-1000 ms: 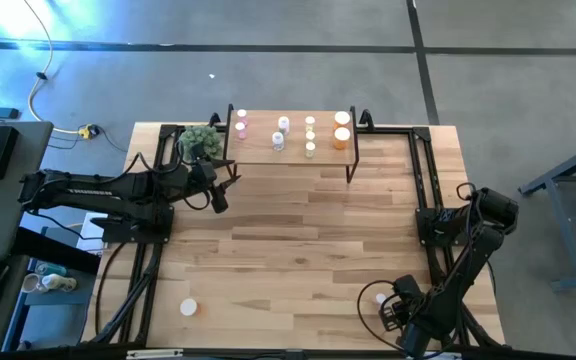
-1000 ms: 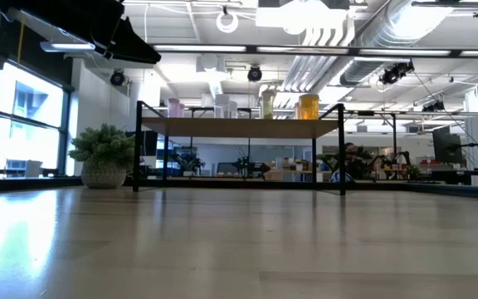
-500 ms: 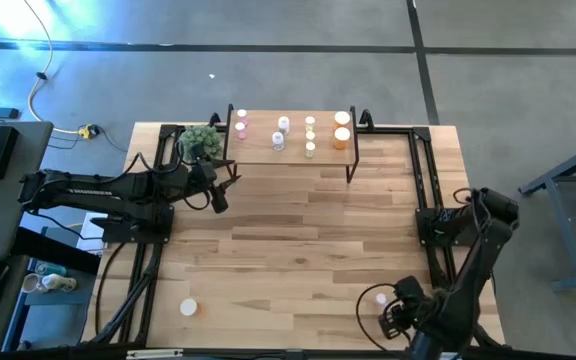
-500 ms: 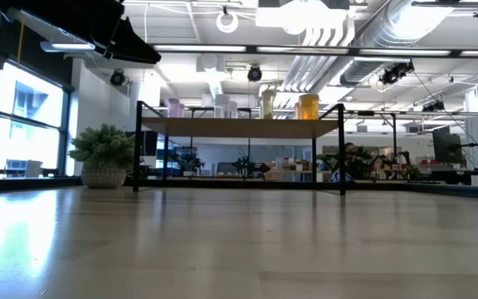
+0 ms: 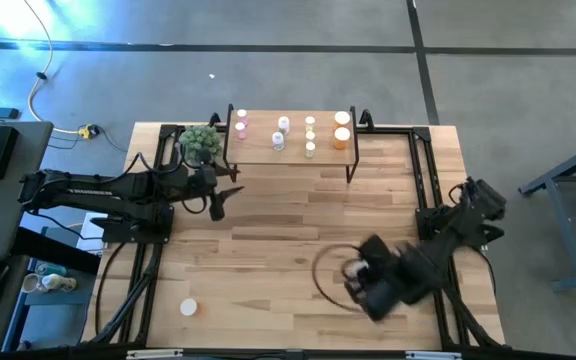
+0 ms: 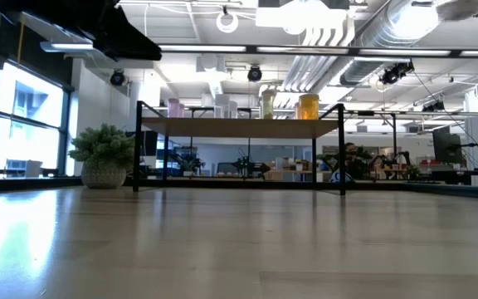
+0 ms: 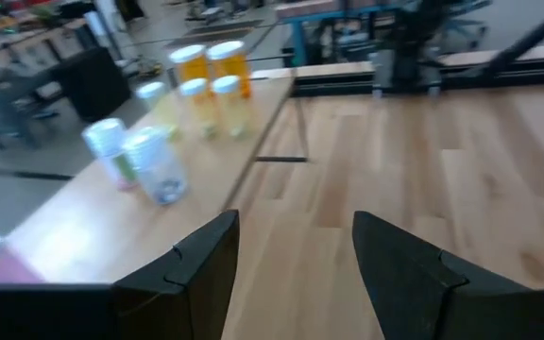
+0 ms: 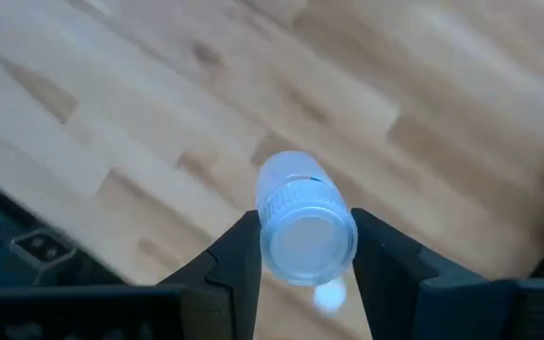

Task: Pick and place medicine bottles onto shelf by color
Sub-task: Put the transparent pill bottle on the shelf aligned with the other transparent pill bottles

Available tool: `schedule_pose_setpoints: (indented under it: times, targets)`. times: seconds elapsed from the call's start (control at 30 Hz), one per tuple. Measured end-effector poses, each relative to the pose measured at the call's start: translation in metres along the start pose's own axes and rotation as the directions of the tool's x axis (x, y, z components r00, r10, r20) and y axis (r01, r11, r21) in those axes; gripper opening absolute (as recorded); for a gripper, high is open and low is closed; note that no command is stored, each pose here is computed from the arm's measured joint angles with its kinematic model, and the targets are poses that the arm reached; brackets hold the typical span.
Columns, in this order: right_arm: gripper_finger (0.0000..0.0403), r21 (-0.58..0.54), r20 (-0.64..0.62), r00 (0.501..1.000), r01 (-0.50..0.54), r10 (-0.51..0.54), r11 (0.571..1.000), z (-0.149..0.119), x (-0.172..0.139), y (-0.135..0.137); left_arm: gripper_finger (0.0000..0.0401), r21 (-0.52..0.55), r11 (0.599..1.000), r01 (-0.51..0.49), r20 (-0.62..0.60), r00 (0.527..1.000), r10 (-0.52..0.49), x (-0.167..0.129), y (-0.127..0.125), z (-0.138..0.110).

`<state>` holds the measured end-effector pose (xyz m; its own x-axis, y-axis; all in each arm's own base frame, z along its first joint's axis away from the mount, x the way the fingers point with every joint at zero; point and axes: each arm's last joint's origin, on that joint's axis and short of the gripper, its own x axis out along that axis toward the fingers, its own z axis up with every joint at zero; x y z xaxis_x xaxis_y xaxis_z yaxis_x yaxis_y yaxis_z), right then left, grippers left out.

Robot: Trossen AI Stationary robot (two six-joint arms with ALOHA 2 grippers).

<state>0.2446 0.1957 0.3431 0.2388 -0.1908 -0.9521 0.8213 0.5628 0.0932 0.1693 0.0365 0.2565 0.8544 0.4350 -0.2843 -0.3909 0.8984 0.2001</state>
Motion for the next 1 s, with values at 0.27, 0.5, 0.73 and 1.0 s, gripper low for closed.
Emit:
schedule_pose_setpoints:
  times: [0.27,0.5,0.73,1.0]
  targets:
    - [0.0124,-0.198,-0.046,0.999,-0.017,0.008,0.98,0.085,0.016,0.0,0.0197,-0.039,0.988,0.149,-0.033,0.988,-0.15,0.009,-0.008,-0.005]
    - [0.0124,-0.328,-0.06,0.995,-0.09,0.074,0.94,0.139,0.03,-0.007,0.0197,-0.078,0.983,0.167,-0.061,0.983,-0.172,0.032,-0.016,-0.01]
    - [0.0124,-0.429,0.013,0.981,-0.171,0.196,0.887,0.178,0.037,-0.008,0.0197,0.005,0.988,0.155,-0.087,0.984,-0.154,0.052,-0.023,-0.017]
    - [0.0124,-0.474,0.131,0.923,-0.263,0.363,0.84,0.219,0.039,-0.008,0.0197,0.014,0.991,0.13,-0.056,0.99,-0.129,0.054,-0.022,-0.015]
